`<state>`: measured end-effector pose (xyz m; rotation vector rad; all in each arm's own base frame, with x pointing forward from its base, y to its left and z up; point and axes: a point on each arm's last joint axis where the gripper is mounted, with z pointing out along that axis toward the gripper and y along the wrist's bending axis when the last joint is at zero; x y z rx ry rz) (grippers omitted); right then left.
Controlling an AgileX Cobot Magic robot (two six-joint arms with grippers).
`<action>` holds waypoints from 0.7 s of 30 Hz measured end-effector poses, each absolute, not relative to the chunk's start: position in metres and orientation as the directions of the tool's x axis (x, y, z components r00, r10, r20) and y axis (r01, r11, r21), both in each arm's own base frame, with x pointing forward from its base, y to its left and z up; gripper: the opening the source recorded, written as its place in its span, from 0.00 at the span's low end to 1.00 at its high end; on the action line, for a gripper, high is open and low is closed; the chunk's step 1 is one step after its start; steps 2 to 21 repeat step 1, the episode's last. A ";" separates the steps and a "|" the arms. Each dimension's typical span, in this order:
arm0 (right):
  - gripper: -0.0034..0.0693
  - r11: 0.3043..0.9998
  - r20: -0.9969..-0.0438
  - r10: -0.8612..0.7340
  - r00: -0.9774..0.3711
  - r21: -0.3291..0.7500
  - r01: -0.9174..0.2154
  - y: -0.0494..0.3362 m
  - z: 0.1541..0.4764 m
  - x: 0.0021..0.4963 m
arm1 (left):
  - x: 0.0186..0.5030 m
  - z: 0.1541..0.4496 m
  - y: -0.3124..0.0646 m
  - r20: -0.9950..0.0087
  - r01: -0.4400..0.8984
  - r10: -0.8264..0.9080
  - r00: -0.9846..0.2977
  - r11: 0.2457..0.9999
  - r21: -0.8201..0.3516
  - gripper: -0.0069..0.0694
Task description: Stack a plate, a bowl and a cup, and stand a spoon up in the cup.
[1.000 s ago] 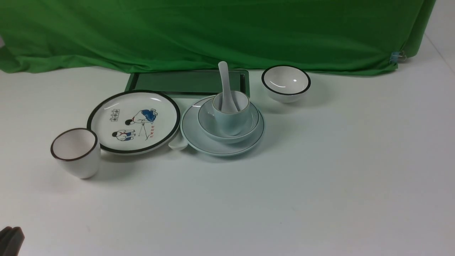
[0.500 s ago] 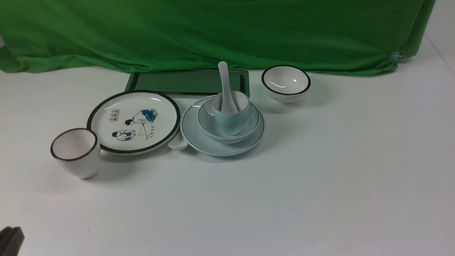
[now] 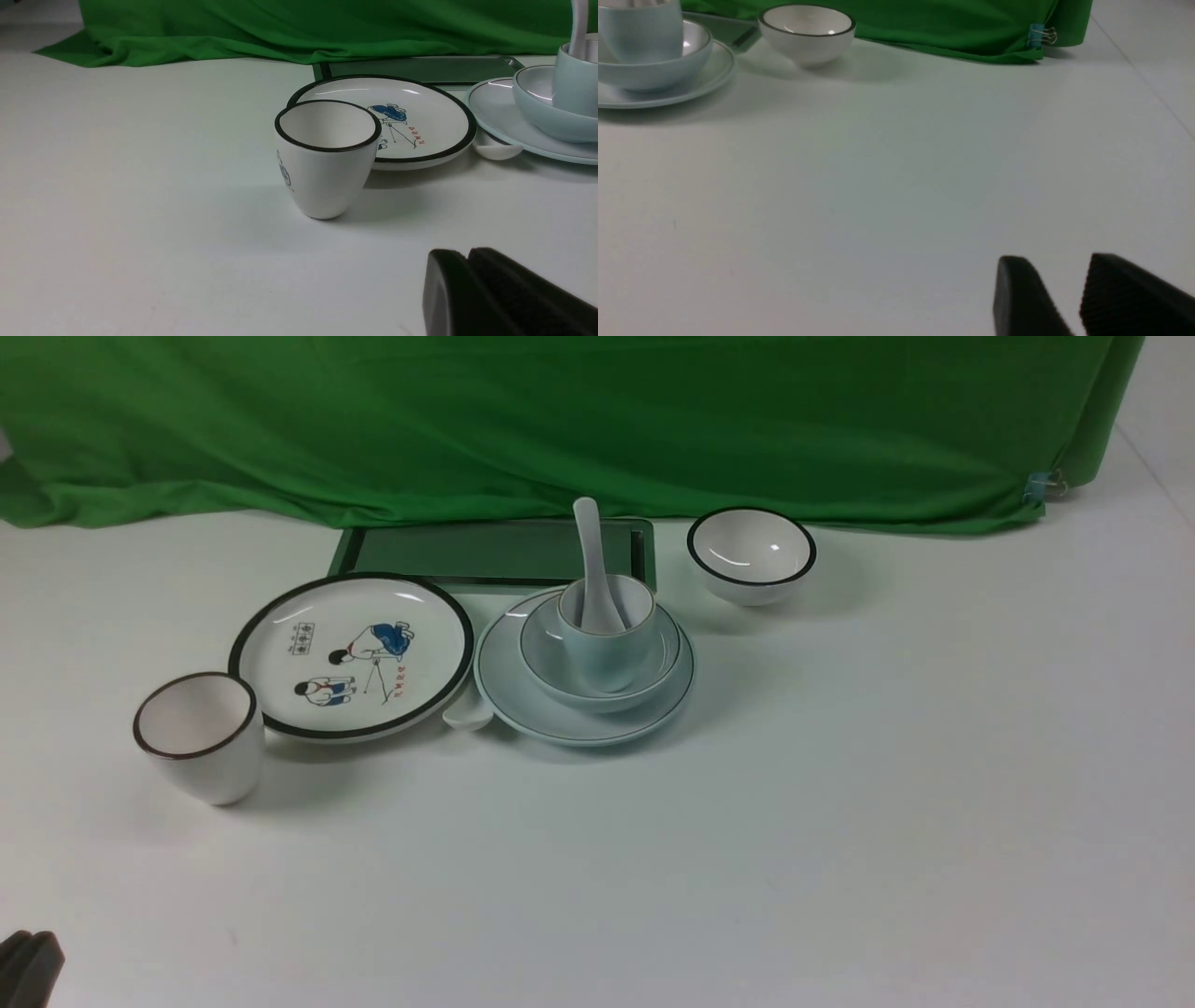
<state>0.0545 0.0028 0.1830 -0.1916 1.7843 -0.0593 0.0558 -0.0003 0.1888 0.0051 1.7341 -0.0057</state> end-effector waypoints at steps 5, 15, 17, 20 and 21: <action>0.38 0.985 -0.964 -0.162 -0.209 -0.144 -0.097 0.003 0.183 0.054 | 0.056 0.189 0.000 -0.987 0.007 0.000 -0.163 1.000 -0.001 0.08; 0.38 0.985 -0.964 -0.162 -0.209 -0.144 -0.097 0.003 0.183 0.054 | 0.056 0.189 0.000 -0.987 0.007 0.000 -0.163 1.000 -0.001 0.08; 0.38 0.985 -0.964 -0.162 -0.209 -0.144 -0.097 0.003 0.183 0.054 | 0.056 0.189 0.000 -0.987 0.007 0.000 -0.163 1.000 -0.001 0.08; 0.38 0.985 -0.964 -0.162 -0.209 -0.144 -0.097 0.003 0.183 0.054 | 0.056 0.189 0.000 -0.987 0.007 0.000 -0.163 1.000 -0.001 0.08; 0.38 0.985 -0.964 -0.162 -0.209 -0.144 -0.097 0.003 0.183 0.054 | 0.056 0.189 0.000 -0.987 0.007 0.000 -0.163 1.000 -0.001 0.08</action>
